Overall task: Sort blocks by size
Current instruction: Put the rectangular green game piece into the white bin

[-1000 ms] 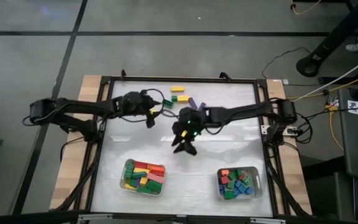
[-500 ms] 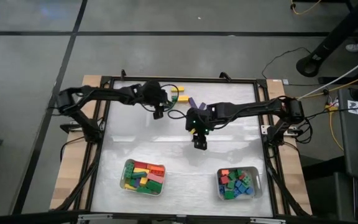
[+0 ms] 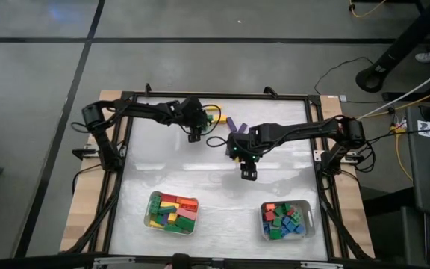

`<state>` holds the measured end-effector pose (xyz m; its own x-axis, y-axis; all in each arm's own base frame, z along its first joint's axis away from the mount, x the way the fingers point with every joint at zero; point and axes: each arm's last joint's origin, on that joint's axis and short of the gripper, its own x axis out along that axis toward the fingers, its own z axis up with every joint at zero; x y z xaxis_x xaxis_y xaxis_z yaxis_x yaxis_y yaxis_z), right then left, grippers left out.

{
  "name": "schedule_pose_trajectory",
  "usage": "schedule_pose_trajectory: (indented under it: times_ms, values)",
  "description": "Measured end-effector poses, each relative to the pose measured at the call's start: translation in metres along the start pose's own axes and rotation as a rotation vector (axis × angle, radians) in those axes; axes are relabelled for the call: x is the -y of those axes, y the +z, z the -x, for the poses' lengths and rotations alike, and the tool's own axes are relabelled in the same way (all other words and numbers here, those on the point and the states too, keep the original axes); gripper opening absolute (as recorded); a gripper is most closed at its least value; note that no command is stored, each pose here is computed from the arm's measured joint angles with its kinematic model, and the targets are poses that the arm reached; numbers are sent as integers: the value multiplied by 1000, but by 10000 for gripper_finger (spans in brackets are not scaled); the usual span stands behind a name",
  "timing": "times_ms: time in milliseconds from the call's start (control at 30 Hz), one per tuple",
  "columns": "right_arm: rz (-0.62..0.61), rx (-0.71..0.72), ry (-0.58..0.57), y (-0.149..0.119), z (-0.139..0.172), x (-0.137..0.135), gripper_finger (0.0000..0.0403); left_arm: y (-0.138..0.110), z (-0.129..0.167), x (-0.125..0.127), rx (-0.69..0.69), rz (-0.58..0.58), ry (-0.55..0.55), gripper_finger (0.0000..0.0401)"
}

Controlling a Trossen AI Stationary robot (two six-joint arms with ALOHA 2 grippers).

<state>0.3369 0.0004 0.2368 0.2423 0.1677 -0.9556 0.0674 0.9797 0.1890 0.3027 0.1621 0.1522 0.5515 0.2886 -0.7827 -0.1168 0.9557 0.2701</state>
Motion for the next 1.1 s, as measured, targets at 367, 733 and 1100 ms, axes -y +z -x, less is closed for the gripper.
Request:
schedule_pose_trajectory:
  times_ms: [367,733,1100]
  values:
    - [24,-27,-10,-3,0,0,189,-13,-11,-7,-82,1,20,198]
    - [23,-37,-10,-4,0,1,189,-21,-18,-5,-131,19,-1,188]
    - [55,77,-44,4,-8,2,189,-10,-4,9,-165,127,-42,73]
